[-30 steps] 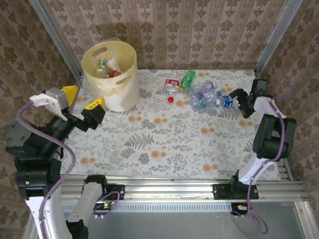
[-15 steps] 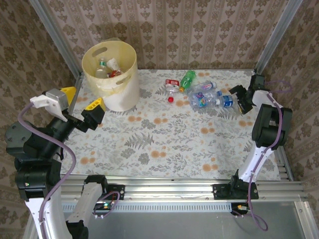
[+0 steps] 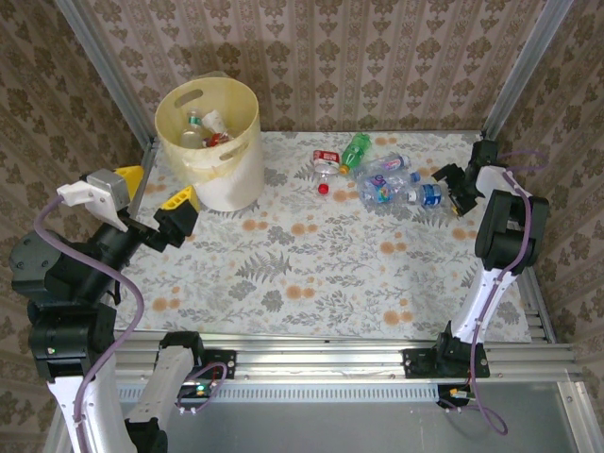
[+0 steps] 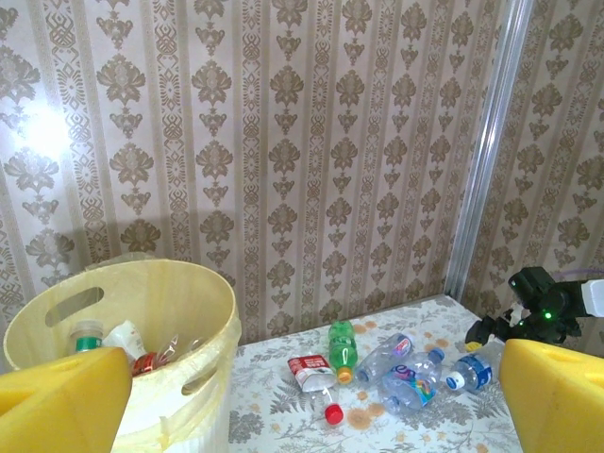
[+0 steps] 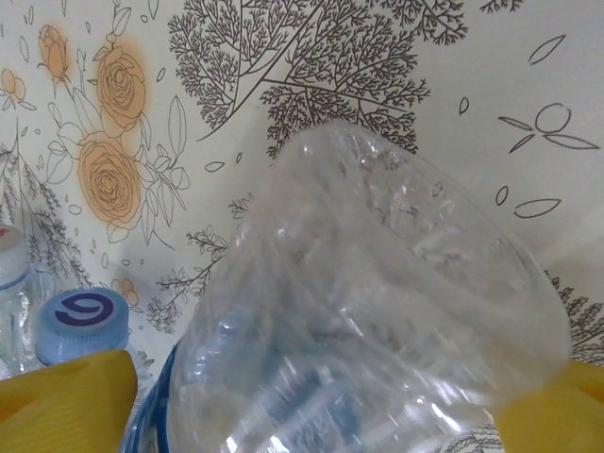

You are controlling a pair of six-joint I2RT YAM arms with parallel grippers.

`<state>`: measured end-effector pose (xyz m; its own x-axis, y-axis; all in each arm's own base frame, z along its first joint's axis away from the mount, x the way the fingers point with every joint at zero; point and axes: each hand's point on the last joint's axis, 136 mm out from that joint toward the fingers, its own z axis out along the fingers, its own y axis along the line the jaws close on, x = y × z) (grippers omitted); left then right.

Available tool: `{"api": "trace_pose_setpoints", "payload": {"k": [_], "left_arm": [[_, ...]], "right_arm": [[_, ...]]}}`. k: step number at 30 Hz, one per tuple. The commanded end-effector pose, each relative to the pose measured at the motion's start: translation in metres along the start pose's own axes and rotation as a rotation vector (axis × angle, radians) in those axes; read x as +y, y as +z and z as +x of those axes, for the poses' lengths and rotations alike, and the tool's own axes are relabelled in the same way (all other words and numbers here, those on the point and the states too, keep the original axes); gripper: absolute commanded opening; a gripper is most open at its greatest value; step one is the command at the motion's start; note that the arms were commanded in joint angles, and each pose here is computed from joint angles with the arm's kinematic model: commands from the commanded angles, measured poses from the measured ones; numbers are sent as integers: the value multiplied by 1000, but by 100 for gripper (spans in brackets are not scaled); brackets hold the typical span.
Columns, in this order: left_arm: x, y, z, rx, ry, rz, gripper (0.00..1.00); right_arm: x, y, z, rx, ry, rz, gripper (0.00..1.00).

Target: Throw the plastic bottles in the bin

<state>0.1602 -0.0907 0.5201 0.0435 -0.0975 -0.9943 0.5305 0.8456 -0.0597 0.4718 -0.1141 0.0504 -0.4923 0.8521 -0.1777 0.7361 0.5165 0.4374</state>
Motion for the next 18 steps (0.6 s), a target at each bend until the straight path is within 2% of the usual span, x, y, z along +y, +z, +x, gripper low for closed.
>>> {"api": "trace_pose_setpoints", "payload": {"k": [1,13,18], "left_arm": [[-2,-2,-2,-8,-3,5,100],[-5,3,-9,-27,-59,37,100],[-5,2,-7,-20,-60,37,100]], "right_arm": [[-23,4,10,19,-38,87,93],[-51,7,35,19,-114,143,77],[-59,-4,48,-11,-153,143,70]]}}
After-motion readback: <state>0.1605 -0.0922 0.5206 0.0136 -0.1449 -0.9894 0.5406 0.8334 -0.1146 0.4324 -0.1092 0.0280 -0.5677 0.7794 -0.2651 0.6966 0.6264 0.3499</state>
